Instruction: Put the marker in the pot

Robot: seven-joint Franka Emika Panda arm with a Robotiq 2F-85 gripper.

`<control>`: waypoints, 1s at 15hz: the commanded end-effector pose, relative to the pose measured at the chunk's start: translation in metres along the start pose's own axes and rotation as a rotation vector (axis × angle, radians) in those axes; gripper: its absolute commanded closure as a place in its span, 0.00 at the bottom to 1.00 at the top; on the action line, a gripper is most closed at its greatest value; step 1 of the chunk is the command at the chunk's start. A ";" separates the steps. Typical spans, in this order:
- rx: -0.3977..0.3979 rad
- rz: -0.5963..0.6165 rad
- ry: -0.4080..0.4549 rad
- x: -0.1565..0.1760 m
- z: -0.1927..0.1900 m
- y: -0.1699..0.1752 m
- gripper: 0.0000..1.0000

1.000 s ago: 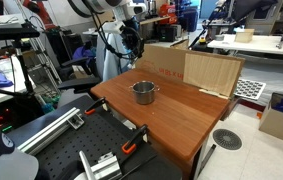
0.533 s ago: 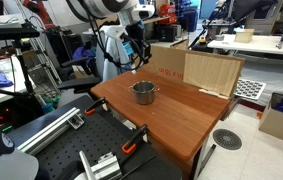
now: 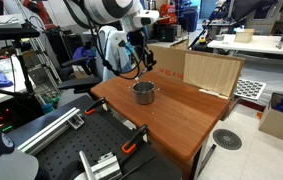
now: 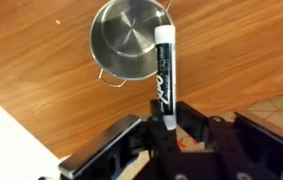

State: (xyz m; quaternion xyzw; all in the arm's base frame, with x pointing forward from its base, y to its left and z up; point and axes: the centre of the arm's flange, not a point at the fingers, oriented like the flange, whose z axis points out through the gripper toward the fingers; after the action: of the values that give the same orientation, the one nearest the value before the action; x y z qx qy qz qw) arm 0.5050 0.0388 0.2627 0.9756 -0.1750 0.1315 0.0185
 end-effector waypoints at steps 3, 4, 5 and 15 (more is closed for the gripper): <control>-0.039 0.051 0.014 -0.004 0.006 0.016 0.94; -0.046 0.049 0.006 -0.004 0.010 0.018 0.94; -0.052 0.047 0.001 -0.006 0.012 0.019 0.94; -0.130 0.031 -0.109 -0.012 0.060 0.015 0.52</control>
State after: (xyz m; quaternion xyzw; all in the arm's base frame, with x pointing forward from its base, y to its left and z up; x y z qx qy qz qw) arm 0.4956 0.0207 0.2085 0.9757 -0.1953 0.0824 0.0545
